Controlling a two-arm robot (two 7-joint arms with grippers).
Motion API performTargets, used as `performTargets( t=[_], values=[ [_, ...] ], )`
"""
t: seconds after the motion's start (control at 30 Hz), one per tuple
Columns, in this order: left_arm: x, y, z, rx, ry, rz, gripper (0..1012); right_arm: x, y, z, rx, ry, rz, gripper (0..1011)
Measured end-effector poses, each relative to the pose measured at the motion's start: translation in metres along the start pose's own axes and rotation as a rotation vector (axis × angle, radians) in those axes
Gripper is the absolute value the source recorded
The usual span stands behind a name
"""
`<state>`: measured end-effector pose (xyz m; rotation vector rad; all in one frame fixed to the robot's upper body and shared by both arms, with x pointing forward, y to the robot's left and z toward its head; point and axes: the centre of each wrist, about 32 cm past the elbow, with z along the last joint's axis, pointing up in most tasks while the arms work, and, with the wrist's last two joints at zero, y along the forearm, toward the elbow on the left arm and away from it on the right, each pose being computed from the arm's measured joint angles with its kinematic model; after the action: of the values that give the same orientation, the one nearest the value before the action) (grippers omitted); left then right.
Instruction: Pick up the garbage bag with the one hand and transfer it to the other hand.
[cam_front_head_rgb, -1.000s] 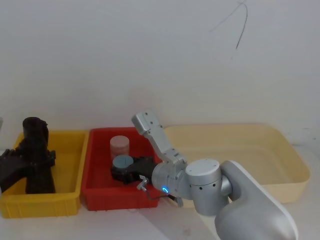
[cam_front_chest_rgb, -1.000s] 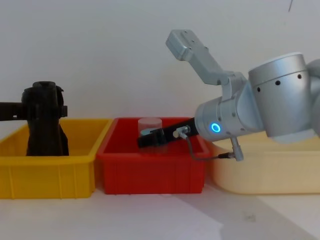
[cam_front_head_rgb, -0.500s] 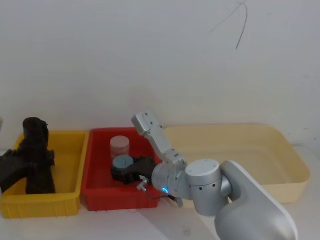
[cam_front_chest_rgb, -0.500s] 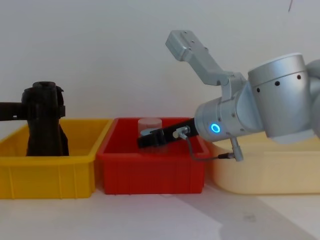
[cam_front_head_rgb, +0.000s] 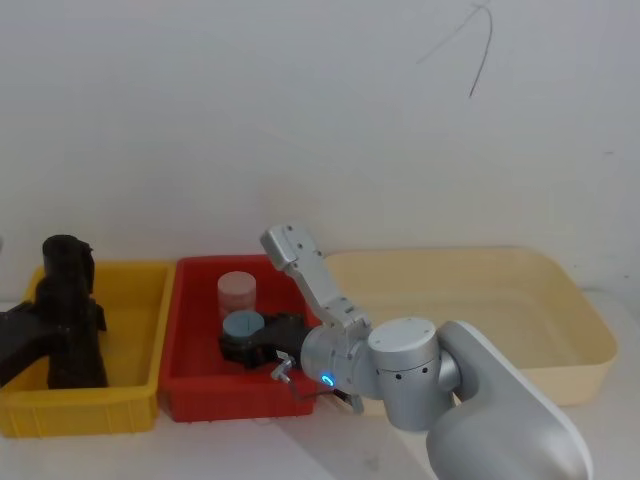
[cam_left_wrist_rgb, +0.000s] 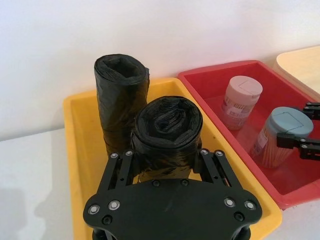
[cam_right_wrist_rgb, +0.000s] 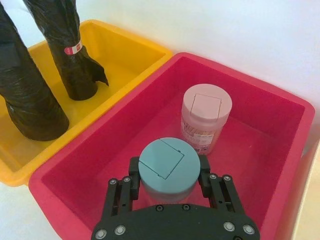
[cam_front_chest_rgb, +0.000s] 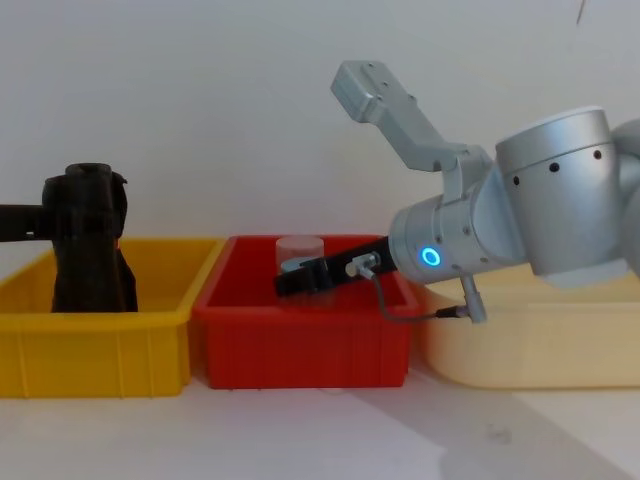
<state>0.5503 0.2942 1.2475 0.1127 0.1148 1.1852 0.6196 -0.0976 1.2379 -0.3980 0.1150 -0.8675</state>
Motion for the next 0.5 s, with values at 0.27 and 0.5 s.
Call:
performTargets(
  t=[0.27, 0.5],
  values=[
    [0.0, 0.0, 0.0, 0.0, 0.0, 0.0, 477, 0.0, 0.0001, -0.0001, -0.001, 0.0, 0.0, 663],
    [0.0, 0.0, 0.0, 0.0, 0.0, 0.0, 435, 0.0001, 0.0, -0.0002, -0.001, 0.0, 0.0, 663]
  ],
)
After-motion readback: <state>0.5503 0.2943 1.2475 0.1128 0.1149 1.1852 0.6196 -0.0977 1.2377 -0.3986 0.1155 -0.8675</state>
